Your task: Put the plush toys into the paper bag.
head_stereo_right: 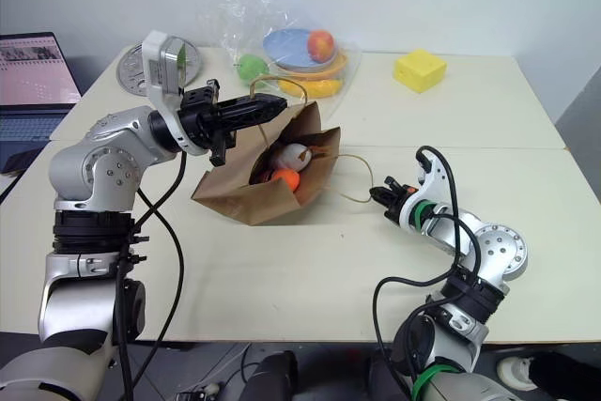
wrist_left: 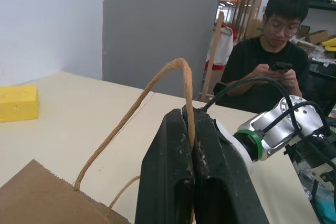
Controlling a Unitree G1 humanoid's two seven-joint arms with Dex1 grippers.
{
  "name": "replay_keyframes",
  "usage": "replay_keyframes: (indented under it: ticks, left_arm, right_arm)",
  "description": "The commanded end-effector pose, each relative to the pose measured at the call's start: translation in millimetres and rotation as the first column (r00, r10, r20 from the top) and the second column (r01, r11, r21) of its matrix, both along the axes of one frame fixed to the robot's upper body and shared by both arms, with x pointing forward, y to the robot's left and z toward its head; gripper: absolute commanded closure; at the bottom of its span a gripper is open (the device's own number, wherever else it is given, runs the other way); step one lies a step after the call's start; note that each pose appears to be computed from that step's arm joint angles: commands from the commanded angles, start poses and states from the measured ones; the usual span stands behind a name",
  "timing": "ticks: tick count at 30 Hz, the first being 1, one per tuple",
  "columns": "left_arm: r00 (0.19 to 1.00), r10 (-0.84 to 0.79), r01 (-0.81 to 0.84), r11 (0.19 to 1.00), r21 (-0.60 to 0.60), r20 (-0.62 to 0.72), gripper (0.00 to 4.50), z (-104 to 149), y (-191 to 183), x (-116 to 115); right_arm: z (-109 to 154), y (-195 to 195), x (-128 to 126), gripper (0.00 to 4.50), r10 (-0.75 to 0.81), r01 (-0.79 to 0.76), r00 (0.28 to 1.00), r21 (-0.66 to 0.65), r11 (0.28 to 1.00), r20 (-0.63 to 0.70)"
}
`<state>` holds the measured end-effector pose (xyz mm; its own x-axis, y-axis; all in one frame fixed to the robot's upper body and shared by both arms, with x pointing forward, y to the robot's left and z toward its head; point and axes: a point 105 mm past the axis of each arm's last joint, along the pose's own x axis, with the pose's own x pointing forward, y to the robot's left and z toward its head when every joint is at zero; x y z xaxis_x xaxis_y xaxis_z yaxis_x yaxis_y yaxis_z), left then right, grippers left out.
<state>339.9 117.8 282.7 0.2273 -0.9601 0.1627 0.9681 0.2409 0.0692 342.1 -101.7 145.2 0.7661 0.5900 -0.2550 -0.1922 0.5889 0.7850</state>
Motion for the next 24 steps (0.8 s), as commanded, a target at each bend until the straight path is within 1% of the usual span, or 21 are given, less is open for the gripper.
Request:
replay_keyframes:
  ticks: [1,3,4,5,8,12,14,17,19,21,24]
  left_arm:
    - [0.997,0.012,-0.011,1.0,-0.006,0.071,4.5,14.4,2.3,-5.0]
    - [0.997,0.019,-0.019,1.0,-0.008,0.073,4.5,15.0,4.1,-4.9]
    - [0.997,0.021,-0.02,1.0,-0.01,0.072,4.5,15.2,4.5,-4.9]
    - [0.997,0.024,-0.023,1.0,-0.012,0.074,4.5,15.6,4.7,-4.7]
    - [0.995,0.04,-0.037,0.999,-0.037,0.086,4.5,22.0,5.6,-1.8]
    - [0.995,0.032,-0.025,0.997,-0.074,0.089,4.5,31.9,4.0,-1.4]
    - [0.996,0.024,-0.016,0.996,-0.091,0.087,4.5,36.1,2.8,-2.1]
    - [0.997,0.021,-0.012,0.994,-0.109,0.078,4.5,39.2,2.4,-1.8]
    - [0.996,0.031,-0.024,0.996,-0.089,0.081,4.5,34.9,2.8,0.5]
    - [0.997,0.038,-0.032,0.996,-0.087,0.073,4.5,31.3,3.6,2.3]
    - [0.998,0.035,-0.032,0.998,-0.052,0.056,4.5,21.0,2.1,2.5]
  right_arm:
    - [52.8,22.3,-4.7,4.48,0.087,-0.11,0.976,0.109,0.988,0.201]
    - [80.8,3.1,-7.5,4.48,0.078,-0.114,0.945,0.095,0.989,0.317]
    - [90.4,-2.1,-9.9,4.48,0.083,-0.121,0.93,0.086,0.989,0.357]
    - [100.0,-5.0,-12.1,4.48,0.086,-0.132,0.916,0.094,0.987,0.391]
    - [133.5,0.3,-23.8,4.48,0.163,-0.229,0.846,0.069,0.971,0.507]
    - [164.6,10.2,-32.8,4.48,0.206,-0.298,0.787,0.065,0.952,0.582]
    - [175.4,14.0,-36.5,4.48,0.212,-0.317,0.774,0.075,0.945,0.597]
    - [182.7,19.7,-41.2,4.48,0.227,-0.337,0.773,0.08,0.938,0.592]
    - [182.8,25.2,-43.2,4.48,0.244,-0.343,0.777,0.064,0.937,0.58]
    - [177.4,32.0,-44.8,4.48,0.265,-0.345,0.783,0.039,0.938,0.562]
    - [160.5,45.1,-43.6,4.48,0.309,-0.317,0.784,-0.081,0.945,0.538]
